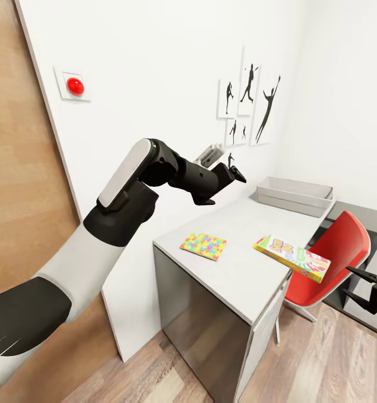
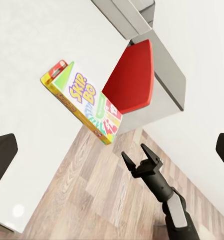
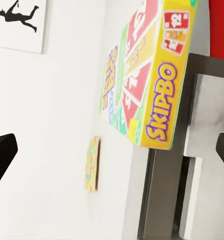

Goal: Put all the toys in the child's room - the three board games (two on the bed and one on the table), the two jigsaw puzzles on the table, and the tennis ball on the table - inside the toy box on the table in the child's room.

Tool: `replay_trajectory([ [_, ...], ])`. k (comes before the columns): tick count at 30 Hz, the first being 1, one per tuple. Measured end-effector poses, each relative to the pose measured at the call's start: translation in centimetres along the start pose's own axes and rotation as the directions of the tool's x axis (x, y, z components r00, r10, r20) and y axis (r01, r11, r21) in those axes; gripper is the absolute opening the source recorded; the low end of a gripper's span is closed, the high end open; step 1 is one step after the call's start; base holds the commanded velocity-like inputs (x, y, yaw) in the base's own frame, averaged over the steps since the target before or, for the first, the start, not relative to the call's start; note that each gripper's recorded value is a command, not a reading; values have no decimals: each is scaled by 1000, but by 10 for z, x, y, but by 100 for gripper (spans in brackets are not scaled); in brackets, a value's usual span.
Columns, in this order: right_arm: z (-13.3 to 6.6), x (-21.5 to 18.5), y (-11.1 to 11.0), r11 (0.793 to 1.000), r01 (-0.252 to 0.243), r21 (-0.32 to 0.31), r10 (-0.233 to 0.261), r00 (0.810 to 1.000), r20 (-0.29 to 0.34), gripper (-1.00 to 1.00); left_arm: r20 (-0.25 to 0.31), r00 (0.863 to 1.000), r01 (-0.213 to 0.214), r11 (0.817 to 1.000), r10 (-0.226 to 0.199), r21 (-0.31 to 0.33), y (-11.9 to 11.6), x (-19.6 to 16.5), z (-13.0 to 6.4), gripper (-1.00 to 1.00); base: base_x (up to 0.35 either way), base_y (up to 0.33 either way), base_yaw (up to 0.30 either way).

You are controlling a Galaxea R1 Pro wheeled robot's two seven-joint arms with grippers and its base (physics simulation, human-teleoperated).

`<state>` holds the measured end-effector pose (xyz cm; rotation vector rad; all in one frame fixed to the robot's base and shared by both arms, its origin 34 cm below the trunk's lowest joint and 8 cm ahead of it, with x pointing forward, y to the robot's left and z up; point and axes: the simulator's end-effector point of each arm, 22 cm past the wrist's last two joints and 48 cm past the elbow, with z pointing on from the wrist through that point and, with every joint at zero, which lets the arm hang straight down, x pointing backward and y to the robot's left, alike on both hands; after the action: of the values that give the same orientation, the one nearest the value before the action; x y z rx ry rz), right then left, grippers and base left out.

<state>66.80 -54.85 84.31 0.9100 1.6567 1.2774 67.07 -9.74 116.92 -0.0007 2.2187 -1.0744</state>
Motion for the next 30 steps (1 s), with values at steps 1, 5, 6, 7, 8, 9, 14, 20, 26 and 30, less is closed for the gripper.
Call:
replay_trajectory([
  [1, 0, 1, -2, 1000, 0, -1, 0, 1000, 0, 100, -1, 1000, 0, 1000, 0, 0, 1, 1, 1, 100, 0, 0, 0],
  [5, 2, 3, -9, 1000, -1, -2, 1, 1000, -1, 100, -2, 1000, 2, 1000, -2, -1, 7, 6, 4, 100, 0, 0, 0],
  [6, 2, 4, -11, 1000, -2, -3, 2, 1000, -1, 100, -2, 1000, 3, 1000, -3, -2, 8, 7, 5, 100, 0, 0, 0],
  [7, 2, 4, -13, 1000, -2, -3, 2, 1000, -1, 100, -2, 1000, 3, 1000, -3, -2, 9, 8, 5, 100, 0, 0, 0],
  [8, 2, 5, -15, 1000, -2, -3, 2, 1000, -1, 100, -2, 1000, 3, 1000, -3, -2, 10, 9, 6, 100, 0, 0, 0],
  [9, 2, 5, -16, 1000, -2, -3, 2, 1000, -1, 100, -1, 1000, 4, 1000, -4, -2, 11, 10, 6, 100, 0, 0, 0],
  [14, 2, 6, -25, 1000, 0, -5, 0, 1000, 1, 100, 1, 1000, 1, 1000, -1, -1, 16, 14, 9, 100, 0, 0, 0],
  [20, 2, 8, -34, 1000, 1, -12, -1, 1000, 6, 100, 13, 1000, -9, 1000, 9, 0, 16, 14, 9, 100, 0, 0, 0],
  [26, 2, 9, -44, 1000, 2, -18, -2, 1000, 9, 100, 11, 1000, -11, 1000, 11, 6, 19, 20, 11, 100, 0, 0, 0],
  [30, 2, 11, -51, 1000, 3, -20, -2, 1000, 11, 100, 8, 1000, -11, 1000, 11, 11, 22, 25, 13, 100, 0, 0, 0],
])
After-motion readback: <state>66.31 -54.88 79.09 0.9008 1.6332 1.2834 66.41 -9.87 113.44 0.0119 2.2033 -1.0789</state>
